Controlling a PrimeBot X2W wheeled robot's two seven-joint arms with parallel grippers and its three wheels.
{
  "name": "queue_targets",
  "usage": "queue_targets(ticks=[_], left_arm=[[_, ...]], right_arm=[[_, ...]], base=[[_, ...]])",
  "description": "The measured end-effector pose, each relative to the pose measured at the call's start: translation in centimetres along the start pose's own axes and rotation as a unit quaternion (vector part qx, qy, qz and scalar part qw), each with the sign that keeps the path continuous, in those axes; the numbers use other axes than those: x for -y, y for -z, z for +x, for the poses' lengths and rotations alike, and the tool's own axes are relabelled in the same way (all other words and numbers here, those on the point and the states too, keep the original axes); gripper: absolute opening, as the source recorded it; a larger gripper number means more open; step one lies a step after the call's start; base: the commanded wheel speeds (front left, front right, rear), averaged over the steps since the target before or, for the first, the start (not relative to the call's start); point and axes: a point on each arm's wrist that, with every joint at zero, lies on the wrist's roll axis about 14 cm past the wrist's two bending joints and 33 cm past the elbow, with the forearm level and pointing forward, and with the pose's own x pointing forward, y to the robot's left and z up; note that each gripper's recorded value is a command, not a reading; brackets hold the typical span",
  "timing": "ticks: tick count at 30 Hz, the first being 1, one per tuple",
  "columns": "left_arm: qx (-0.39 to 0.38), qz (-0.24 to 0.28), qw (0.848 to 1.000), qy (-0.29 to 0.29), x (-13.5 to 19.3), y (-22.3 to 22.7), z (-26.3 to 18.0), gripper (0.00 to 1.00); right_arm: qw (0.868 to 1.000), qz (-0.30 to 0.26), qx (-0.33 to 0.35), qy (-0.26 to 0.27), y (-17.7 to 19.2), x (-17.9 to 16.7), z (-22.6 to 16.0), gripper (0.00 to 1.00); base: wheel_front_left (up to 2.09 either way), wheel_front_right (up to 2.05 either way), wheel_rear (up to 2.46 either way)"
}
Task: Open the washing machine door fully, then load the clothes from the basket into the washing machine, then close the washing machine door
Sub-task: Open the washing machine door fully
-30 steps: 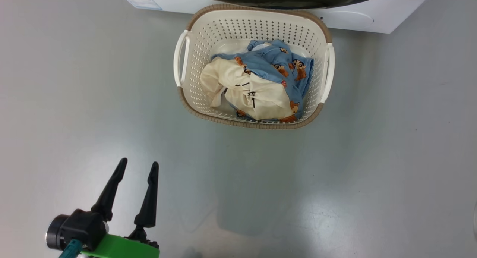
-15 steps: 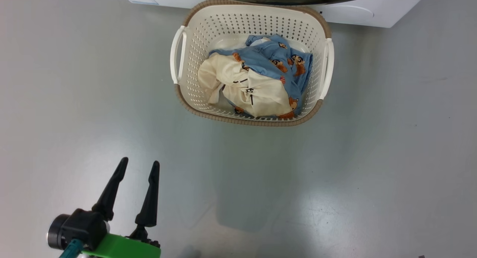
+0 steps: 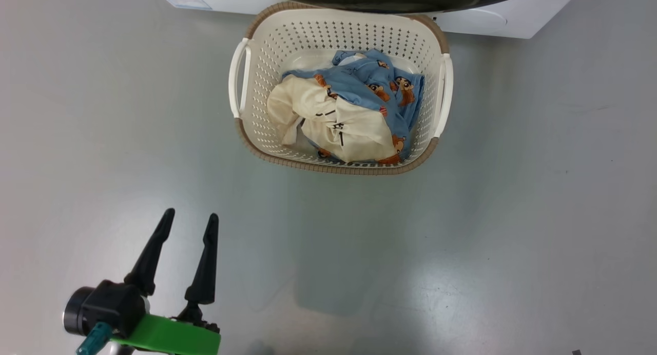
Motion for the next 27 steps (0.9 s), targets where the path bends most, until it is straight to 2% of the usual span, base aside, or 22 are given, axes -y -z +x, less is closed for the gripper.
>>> queue_targets(ticks=[19, 27], left_arm=[[0.015, -0.006, 1.0, 0.014, 0.9, -0.9, 0.5, 1.0], [0.021, -0.009, 1.0, 0.02, 1.3, -1.2, 0.5, 1.0]], right_arm=[[0.999, -0.009, -0.043, 0.015, 2.0, -0.4, -1.5, 0.0], [0.997, -0.008, -0.079, 0.01, 4.1, -1.3, -2.1, 0.0]], base=[[0.0, 0.0, 0.0], [0.0, 0.0, 0.0]])
